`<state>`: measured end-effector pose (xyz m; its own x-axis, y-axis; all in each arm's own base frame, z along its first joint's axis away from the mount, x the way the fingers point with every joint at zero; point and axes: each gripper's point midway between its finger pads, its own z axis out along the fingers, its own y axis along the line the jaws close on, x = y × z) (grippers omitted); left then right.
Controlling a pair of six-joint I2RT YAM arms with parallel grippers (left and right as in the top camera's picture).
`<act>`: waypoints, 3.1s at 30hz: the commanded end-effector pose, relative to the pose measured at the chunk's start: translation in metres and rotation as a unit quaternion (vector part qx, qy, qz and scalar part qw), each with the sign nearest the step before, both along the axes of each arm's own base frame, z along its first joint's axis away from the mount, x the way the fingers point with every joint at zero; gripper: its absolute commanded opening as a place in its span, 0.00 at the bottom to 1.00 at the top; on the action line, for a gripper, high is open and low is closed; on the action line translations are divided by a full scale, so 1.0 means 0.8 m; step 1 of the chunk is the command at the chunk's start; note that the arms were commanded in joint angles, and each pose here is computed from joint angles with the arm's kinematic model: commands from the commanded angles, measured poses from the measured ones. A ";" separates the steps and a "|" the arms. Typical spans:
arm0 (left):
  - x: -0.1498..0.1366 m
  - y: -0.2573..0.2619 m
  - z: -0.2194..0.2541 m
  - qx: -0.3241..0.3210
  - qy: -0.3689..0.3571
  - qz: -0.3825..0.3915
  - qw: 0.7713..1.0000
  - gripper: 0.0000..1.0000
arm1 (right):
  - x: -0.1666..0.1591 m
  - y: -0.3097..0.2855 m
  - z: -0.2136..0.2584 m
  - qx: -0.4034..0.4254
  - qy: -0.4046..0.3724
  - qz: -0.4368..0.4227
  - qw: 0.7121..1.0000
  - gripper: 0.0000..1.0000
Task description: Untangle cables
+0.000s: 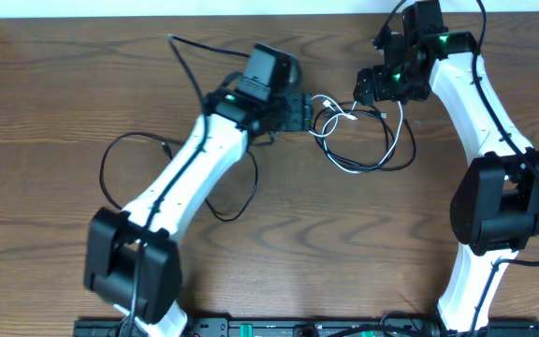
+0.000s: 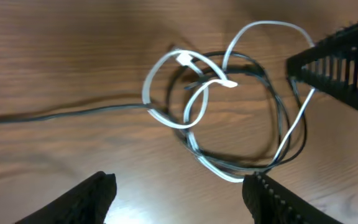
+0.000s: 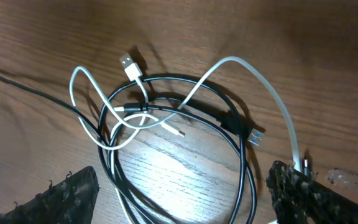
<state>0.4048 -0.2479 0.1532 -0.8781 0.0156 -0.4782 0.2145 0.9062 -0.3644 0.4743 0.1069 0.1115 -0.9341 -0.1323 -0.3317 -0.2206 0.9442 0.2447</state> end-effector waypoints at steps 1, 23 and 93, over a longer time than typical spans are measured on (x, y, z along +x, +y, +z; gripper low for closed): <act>0.005 -0.026 -0.024 0.002 0.009 -0.004 1.000 0.69 | -0.002 -0.005 0.006 -0.004 -0.002 -0.011 1.000 0.85; -0.012 -0.079 -0.167 0.007 0.117 0.043 0.992 0.38 | -0.004 -0.007 0.004 -0.012 0.001 -0.012 1.000 0.85; -0.014 0.026 0.130 -0.062 -0.089 0.037 0.993 0.08 | 0.014 0.081 -0.085 -0.011 -0.044 0.213 0.976 0.44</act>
<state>0.3916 -0.2274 0.2589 -0.7748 -0.1257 -0.6196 0.2143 0.8698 -0.4444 0.4871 0.1710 0.0538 -0.7533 -0.5106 -0.4145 -0.6145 0.7711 0.1668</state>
